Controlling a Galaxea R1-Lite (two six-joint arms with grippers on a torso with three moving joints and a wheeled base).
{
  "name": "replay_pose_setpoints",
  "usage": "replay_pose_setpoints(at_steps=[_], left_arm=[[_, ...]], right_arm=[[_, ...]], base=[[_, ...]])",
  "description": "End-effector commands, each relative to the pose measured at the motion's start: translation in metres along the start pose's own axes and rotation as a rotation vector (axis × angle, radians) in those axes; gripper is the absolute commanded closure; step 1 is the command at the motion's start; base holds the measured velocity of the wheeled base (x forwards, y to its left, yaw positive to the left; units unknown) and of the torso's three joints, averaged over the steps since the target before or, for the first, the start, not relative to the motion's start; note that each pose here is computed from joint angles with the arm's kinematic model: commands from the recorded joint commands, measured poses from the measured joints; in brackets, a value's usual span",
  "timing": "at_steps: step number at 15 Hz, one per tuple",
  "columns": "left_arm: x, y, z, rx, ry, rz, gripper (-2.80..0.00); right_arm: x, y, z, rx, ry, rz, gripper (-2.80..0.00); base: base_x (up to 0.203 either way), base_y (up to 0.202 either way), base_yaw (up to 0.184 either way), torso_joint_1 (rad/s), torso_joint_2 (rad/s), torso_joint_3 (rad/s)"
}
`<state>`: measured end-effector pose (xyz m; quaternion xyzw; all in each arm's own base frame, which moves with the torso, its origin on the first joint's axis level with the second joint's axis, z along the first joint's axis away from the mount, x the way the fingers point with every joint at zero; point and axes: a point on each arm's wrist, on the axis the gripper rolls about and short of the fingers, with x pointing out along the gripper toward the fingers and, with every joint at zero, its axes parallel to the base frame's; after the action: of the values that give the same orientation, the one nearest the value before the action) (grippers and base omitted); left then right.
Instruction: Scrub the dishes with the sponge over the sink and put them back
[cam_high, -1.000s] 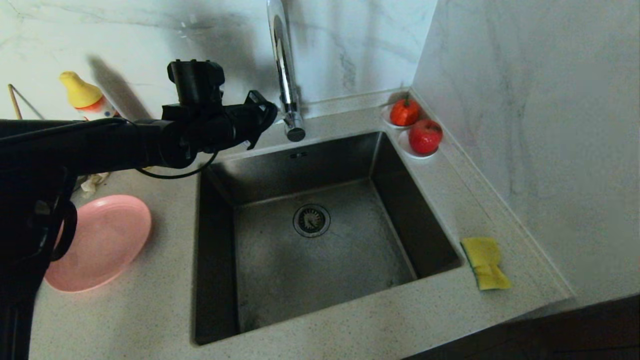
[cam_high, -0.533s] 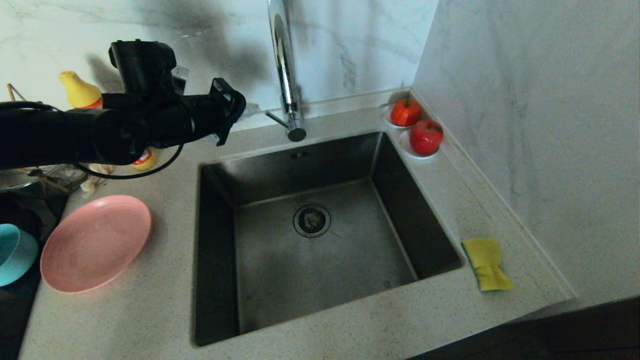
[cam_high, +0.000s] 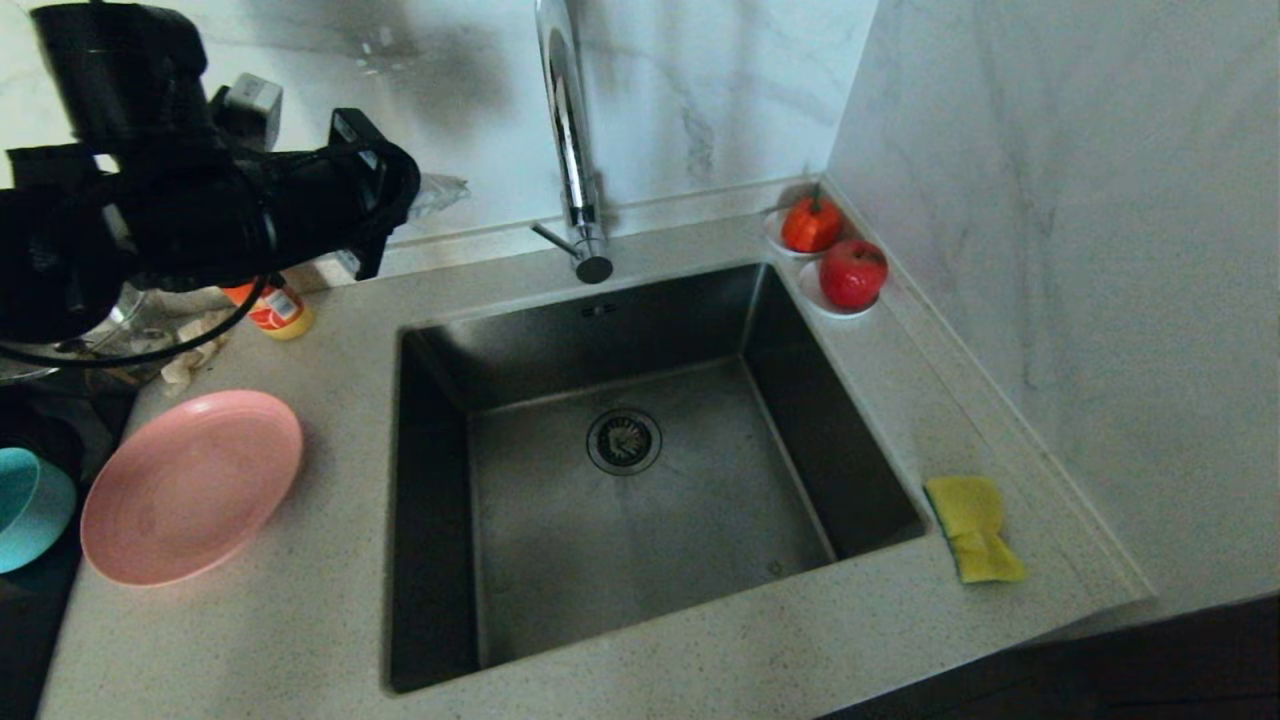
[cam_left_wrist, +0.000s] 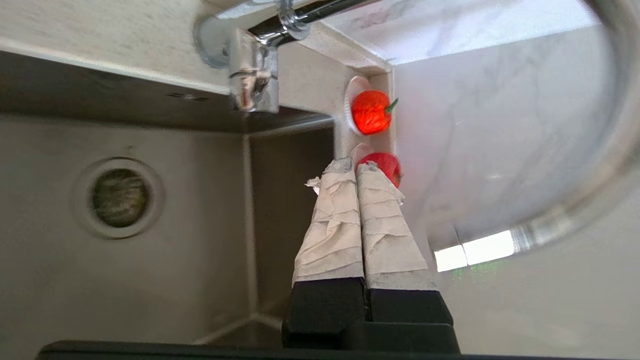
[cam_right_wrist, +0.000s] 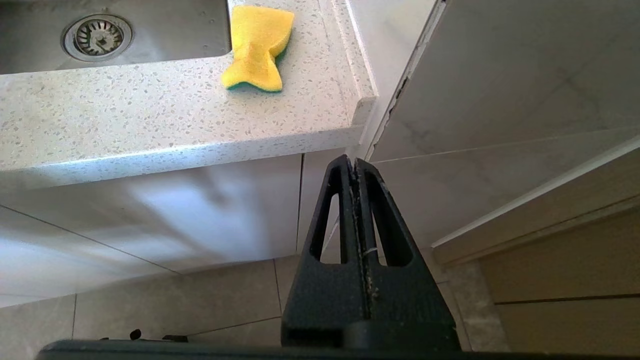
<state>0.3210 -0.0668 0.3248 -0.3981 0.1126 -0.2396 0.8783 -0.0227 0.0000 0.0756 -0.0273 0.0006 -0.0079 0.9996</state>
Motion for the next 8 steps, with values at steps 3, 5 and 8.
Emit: replay_pose_setpoints(at_steps=[3,5,8], left_arm=[[-0.107,-0.051,-0.008,0.203,-0.088,-0.089,0.00],[-0.164,-0.068,-0.021,0.337,-0.138,-0.113,0.00],[-0.250,-0.078,-0.052,0.524,-0.214,-0.028,0.00]], right_arm=[[0.000,0.000,0.000,-0.001,0.001,0.000,0.00],[0.000,0.000,0.000,-0.001,0.001,0.000,0.00],[0.000,0.000,0.000,-0.001,0.001,0.000,0.00]], base=[[0.000,0.000,0.000,0.000,0.00,0.000],[0.000,0.000,0.000,0.000,0.00,0.000],[0.000,0.000,0.000,0.000,0.00,0.000]])
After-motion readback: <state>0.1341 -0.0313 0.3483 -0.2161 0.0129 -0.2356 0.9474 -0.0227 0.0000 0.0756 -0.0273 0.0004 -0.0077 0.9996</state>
